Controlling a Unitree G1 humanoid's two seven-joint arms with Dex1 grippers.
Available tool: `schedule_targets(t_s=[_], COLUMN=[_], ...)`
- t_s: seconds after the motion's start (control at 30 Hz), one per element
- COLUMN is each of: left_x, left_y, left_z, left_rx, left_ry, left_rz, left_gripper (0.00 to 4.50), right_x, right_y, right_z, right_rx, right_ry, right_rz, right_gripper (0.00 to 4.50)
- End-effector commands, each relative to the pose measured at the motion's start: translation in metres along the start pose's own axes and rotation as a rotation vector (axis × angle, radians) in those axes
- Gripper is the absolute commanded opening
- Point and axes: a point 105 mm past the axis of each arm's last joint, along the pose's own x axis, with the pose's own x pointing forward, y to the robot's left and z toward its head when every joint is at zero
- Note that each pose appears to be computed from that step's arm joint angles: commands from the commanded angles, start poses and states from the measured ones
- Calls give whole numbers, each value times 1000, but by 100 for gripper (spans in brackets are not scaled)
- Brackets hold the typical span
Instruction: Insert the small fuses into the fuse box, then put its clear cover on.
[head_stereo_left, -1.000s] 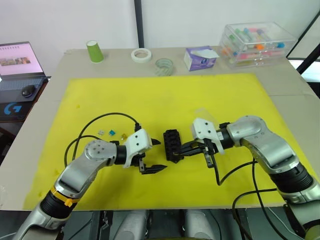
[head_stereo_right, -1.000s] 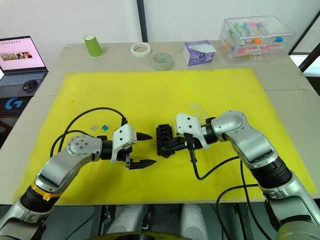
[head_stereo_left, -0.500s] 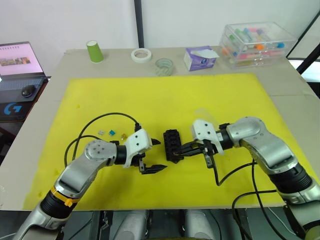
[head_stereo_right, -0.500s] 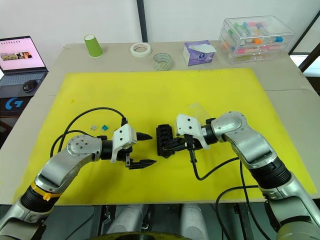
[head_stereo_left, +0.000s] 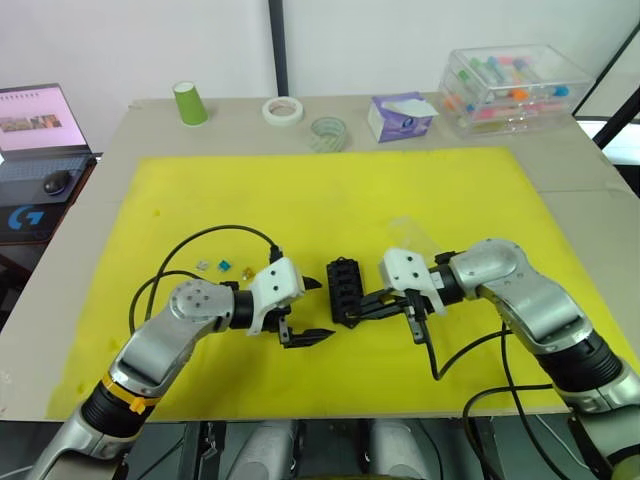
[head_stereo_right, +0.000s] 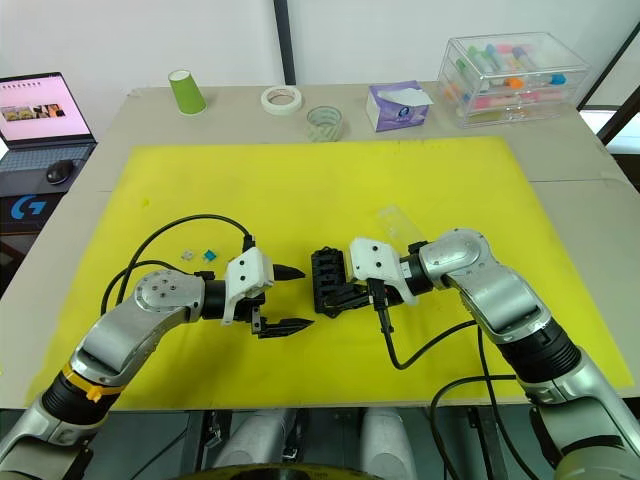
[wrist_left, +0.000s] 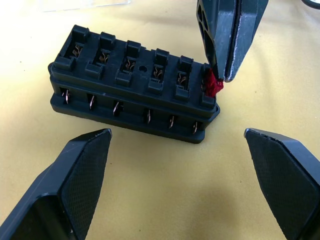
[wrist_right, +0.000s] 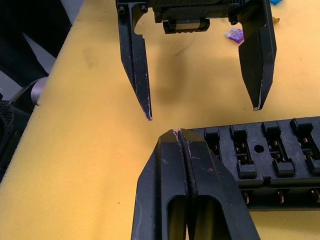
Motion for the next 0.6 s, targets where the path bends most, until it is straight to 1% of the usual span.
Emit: schedule_targets(t_s=[0.03, 0.1, 0.37, 0.5, 0.6], left_x=[0, 0, 0, 0, 0], left_y=[-2, -2, -3, -2, -2], left_z=[7, 8, 7, 7, 7], left_rx=[20, 21, 19, 20, 21], left_ry=[-26, -26, -24, -24, -23], left_rz=[-3, -4, -6, -5, -6], left_gripper=[450, 450, 450, 450, 450], right_x=[0, -1, -10, -15, -17], right_y=[-2, -2, -7, -10, -10], right_z=[-2, -1, 23, 27, 23], right_rx=[-5, -1, 0, -2, 1], right_ry=[25, 16, -59, -60, -44], right_rz=[-11, -9, -22, -35, -39], right_gripper=[2, 2, 2, 2, 2])
